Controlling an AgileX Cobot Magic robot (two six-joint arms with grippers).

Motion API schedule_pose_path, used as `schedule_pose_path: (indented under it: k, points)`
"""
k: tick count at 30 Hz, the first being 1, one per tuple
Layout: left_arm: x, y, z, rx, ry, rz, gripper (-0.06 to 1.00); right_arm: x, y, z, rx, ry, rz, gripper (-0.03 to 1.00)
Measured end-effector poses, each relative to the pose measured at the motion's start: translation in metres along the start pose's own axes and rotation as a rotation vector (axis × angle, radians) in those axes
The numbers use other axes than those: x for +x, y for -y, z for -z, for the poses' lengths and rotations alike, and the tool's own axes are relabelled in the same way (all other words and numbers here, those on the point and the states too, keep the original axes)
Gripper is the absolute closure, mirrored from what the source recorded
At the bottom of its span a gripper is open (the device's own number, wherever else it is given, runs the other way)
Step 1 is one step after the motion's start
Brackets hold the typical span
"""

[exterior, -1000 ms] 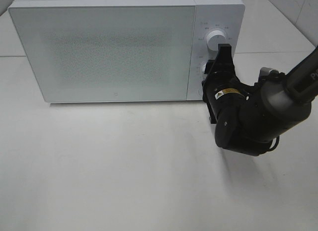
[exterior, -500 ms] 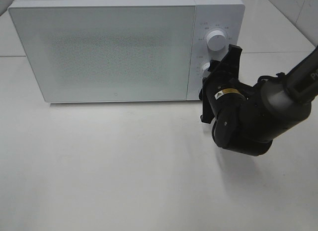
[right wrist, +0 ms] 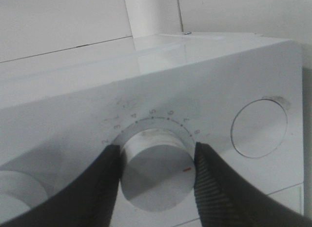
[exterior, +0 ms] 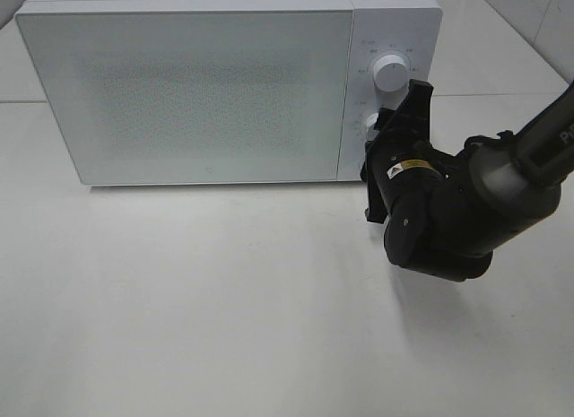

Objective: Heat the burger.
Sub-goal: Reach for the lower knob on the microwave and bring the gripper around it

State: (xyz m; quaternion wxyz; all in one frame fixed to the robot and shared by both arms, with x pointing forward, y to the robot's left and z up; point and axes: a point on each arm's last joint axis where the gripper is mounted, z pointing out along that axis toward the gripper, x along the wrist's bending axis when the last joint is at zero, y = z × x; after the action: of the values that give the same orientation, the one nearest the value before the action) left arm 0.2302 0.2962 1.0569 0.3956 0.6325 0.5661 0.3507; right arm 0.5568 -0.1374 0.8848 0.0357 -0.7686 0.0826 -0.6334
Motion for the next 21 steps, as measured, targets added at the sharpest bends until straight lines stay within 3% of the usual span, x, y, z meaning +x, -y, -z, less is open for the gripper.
schedule_pose_path:
  k: [12, 21]
  points:
    - [0.000, 0.000, 0.000, 0.000, 0.000, 0.000, -0.03, 0.001, 0.000, 0.000, -0.041, 0.004, 0.033, 0.48]
    - [0.000, 0.000, 0.000, 0.000, 0.000, 0.000, -0.03, 0.011, -0.003, 0.006, -0.052, -0.011, 0.156, 0.25]
